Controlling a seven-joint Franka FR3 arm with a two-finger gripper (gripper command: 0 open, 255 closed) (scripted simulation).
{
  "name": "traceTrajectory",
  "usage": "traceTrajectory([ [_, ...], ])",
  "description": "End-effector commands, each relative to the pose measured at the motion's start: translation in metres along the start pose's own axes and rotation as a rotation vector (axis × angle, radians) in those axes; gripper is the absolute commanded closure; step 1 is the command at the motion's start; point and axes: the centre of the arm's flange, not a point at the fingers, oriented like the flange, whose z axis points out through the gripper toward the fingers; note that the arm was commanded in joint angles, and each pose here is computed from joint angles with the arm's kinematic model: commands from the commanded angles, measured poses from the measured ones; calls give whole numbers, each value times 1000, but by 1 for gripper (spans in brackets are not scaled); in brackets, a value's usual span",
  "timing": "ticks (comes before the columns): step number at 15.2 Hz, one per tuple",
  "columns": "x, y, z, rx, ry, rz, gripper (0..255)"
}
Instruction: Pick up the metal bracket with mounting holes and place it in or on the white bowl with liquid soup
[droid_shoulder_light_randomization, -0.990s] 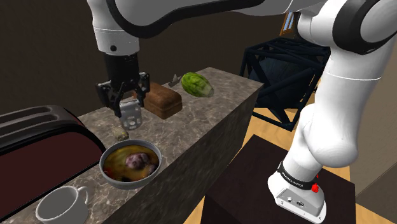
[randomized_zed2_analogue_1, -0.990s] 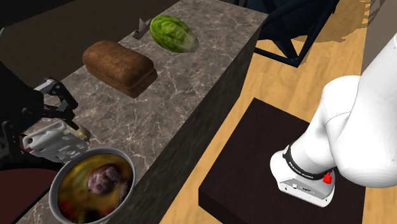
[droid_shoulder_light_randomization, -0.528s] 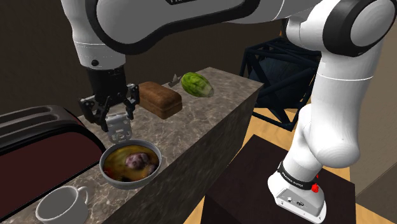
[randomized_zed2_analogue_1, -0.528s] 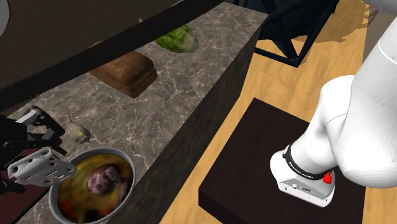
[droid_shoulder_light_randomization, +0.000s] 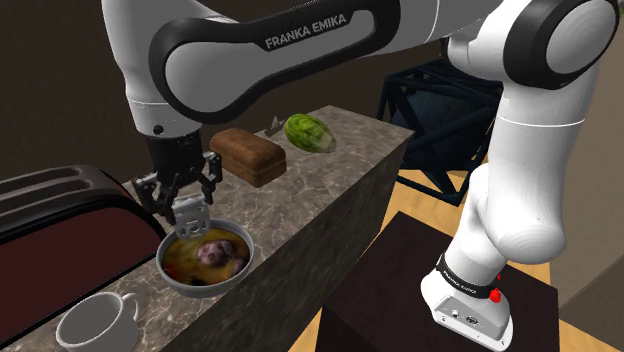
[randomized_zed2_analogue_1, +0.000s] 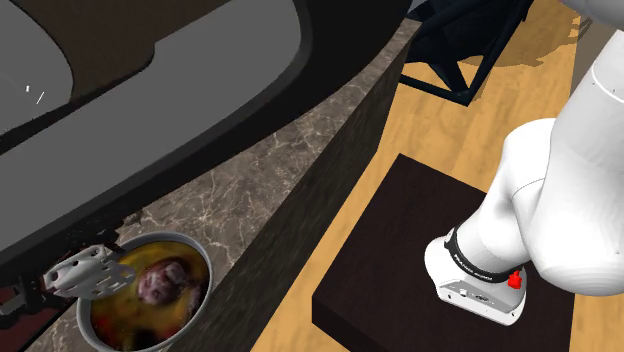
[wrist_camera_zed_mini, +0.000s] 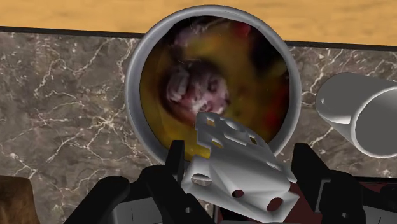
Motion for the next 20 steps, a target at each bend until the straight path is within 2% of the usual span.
traceTrajectory([
  [1,0,0,11,0,0,0,255],
  [7,-1,1,42,0,0,0,255],
  [15,-1,1,42,0,0,0,255],
  [16,-1,1,42,0,0,0,0],
  [20,-1,1,42,0,0,0,0],
])
